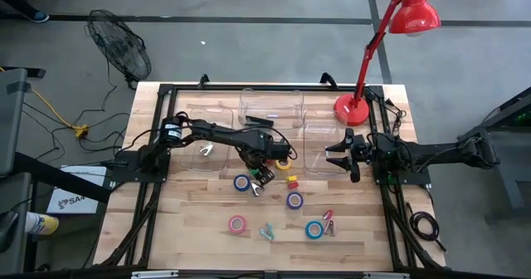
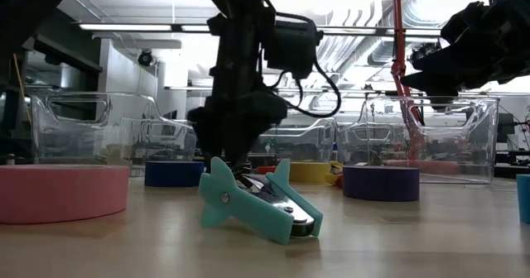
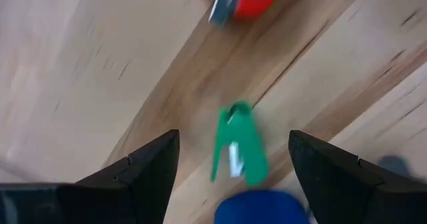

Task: Pick and place Stapler, Stapler remover, tape
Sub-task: Put the green stapler into the top transparent bin

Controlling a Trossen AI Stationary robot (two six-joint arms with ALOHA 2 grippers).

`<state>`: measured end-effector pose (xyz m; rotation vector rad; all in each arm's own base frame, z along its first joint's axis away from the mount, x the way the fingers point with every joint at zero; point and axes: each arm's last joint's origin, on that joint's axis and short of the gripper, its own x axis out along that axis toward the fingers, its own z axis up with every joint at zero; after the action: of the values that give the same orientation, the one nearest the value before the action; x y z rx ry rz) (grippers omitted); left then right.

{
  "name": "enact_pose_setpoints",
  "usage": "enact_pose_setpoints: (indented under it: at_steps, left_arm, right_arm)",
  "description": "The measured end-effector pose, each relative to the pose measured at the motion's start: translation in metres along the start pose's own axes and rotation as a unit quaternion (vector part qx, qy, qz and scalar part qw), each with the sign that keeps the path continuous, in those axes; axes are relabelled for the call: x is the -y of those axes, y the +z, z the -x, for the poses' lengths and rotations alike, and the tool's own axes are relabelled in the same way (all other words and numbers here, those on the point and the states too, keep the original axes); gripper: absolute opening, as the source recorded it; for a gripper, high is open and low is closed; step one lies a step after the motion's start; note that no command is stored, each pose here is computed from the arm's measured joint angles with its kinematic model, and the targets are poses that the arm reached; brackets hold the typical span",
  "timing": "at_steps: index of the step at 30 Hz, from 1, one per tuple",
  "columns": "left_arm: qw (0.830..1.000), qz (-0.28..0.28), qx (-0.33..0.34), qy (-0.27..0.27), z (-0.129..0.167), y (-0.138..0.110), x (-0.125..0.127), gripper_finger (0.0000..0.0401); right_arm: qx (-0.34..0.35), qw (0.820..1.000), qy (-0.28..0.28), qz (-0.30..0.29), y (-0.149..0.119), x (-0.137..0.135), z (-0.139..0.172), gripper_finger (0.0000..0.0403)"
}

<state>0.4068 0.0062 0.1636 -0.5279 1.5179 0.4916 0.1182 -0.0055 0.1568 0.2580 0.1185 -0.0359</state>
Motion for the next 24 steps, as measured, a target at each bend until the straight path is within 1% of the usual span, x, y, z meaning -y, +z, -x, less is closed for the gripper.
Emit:
enact_pose_setpoints:
  at_steps: [2,5,8,17,21,24]
  left_arm:
    - [1.0,0.0,0.006,-0.002,0.0005,0.0012,0.0007,0.0272]
    - [1.0,-0.001,-0.007,0.001,-0.0018,-0.0003,-0.0004,0.0252]
    - [1.0,-0.002,-0.008,-0.009,-0.0016,0.0002,0.0006,0.022]
    - [1.0,0.0,-0.011,-0.009,-0.0016,-0.0001,0.0004,0.0122]
    - [1.0,-0.013,-0.011,-0.009,-0.0016,-0.0002,0.0004,0.0079]
    - [1.0,-0.02,-0.014,-0.007,0.001,0.0,0.0,0.0054]
  right_arm:
    - [0.0,1.0,0.0,0.0,-0.0001,0.0,0.0,0.0189]
    - [0.0,1.0,0.0,0.0,-0.0002,0.0,0.0,0.0189]
    - [0.0,1.0,0.0,0.0,-0.0001,0.0,0.0,0.0189]
    - [0.0,1.0,0.0,0.0,-0.0001,0.0,0.0,0.0189]
    - [0.0,1.0,0.0,0.0,0.0,0.0,0.0,0.0189]
    - [0.0,1.0,0.0,0.0,-0.0002,0.0,0.0,0.0189]
